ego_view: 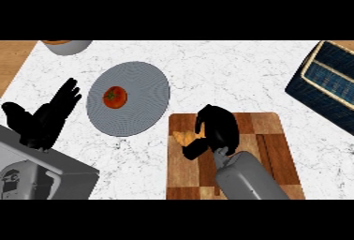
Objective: Pick the croissant from the cutting board and place it in the basket
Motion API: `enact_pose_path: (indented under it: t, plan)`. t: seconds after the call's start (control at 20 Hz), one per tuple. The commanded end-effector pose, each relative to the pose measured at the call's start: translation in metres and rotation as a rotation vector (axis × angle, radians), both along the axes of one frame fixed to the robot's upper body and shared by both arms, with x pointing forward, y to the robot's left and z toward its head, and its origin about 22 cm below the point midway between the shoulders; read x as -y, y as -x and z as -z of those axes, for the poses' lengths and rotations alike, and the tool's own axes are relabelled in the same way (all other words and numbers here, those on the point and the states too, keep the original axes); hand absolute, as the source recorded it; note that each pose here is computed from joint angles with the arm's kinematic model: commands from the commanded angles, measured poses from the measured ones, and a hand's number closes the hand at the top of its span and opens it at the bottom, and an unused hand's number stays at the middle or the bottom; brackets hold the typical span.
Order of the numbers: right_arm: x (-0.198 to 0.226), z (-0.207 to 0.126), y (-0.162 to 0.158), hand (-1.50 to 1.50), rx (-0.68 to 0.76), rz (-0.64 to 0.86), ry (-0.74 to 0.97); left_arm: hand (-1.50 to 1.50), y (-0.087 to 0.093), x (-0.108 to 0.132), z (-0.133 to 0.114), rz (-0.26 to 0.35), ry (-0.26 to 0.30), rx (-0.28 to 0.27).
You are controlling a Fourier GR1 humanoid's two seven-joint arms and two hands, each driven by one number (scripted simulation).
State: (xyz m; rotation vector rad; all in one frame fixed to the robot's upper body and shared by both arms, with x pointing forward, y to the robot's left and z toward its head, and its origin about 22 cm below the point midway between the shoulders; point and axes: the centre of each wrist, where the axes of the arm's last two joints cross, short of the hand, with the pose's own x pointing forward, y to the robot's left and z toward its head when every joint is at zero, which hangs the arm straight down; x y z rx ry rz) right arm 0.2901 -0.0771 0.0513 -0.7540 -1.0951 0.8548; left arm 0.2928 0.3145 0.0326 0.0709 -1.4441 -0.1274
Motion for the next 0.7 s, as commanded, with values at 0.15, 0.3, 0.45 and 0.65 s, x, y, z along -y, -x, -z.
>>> enact_pose_path:
  t: [0.15, 0.3, 0.45, 0.65]
  plan:
    - [-0.028, -0.036, 0.001, 1.5, 0.149, 0.072, -0.282, 0.0, -0.001, 0.011, -0.009, -0.084, -0.039, -0.032]
    - [-0.026, -0.076, 0.0, 1.5, 0.335, 0.071, -0.434, 0.0, -0.003, -0.004, -0.008, -0.095, -0.057, -0.04]
    - [-0.045, -0.099, 0.005, 1.5, 0.497, 0.062, -0.416, 0.0, 0.004, -0.009, -0.01, -0.094, -0.056, -0.039]
    - [-0.052, -0.142, 0.023, 1.5, 0.577, 0.149, -0.377, 0.0, 0.006, -0.005, 0.007, -0.107, -0.052, -0.058]
